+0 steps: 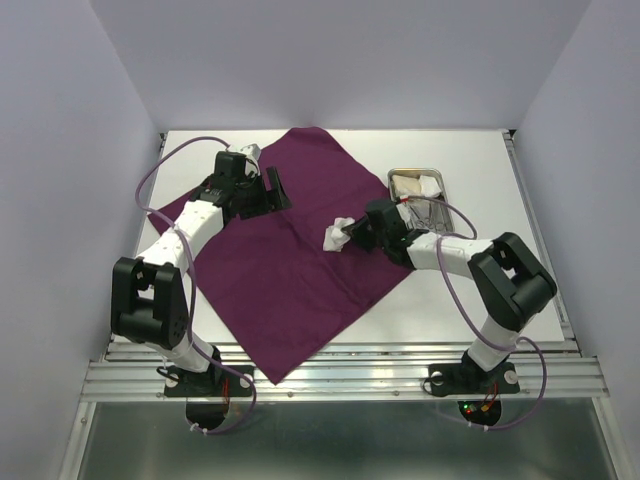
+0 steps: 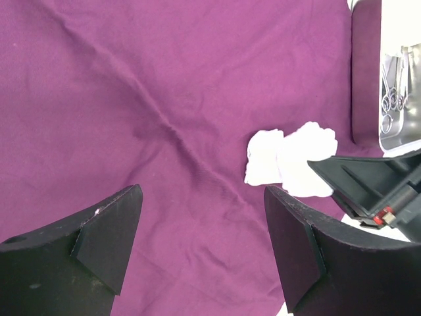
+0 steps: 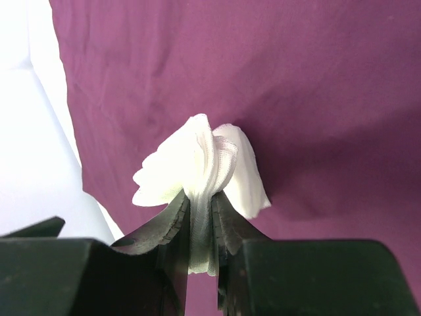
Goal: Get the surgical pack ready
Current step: Adjust the medical item in the surgical kit.
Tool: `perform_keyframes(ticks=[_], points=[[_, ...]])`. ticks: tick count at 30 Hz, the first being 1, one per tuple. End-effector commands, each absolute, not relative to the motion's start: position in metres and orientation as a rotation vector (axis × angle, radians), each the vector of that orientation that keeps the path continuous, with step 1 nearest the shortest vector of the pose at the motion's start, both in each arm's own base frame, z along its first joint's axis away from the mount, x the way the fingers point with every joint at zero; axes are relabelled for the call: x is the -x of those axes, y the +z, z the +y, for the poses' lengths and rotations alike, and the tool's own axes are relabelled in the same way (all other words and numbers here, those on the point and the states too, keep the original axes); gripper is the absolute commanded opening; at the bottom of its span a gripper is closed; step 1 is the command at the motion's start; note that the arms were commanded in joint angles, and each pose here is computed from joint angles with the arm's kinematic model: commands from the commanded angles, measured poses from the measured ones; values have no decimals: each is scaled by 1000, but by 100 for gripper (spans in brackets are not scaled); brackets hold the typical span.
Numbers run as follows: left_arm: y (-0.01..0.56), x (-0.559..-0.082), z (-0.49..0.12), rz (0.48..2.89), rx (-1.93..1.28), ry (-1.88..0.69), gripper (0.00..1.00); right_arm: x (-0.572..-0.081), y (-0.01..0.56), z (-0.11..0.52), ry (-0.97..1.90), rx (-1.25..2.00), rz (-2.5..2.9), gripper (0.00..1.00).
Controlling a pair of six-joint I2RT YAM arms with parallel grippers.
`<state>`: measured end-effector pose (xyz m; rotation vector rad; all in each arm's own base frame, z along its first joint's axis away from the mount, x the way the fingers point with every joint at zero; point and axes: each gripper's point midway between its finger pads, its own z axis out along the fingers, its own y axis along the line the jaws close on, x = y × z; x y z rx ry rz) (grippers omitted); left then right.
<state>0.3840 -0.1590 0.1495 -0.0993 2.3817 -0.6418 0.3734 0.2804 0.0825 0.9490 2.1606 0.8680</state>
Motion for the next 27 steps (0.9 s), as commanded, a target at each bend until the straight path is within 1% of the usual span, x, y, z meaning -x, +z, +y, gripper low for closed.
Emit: perform_keyframes(ticks=[1, 9, 17, 27], points=[[174, -385, -155, 2312, 63, -635, 86, -397, 108, 296, 971, -1017, 2027, 1], [172, -382, -154, 2317, 55, -626, 86, -401, 99, 300, 979, -1063, 2036, 1], [169, -380, -152, 2323, 56, -621, 86, -394, 80, 313, 1014, -1093, 2094, 1], [169, -379, -151, 2319, 52, -612, 86, -392, 82, 324, 1082, -1103, 2089, 1]])
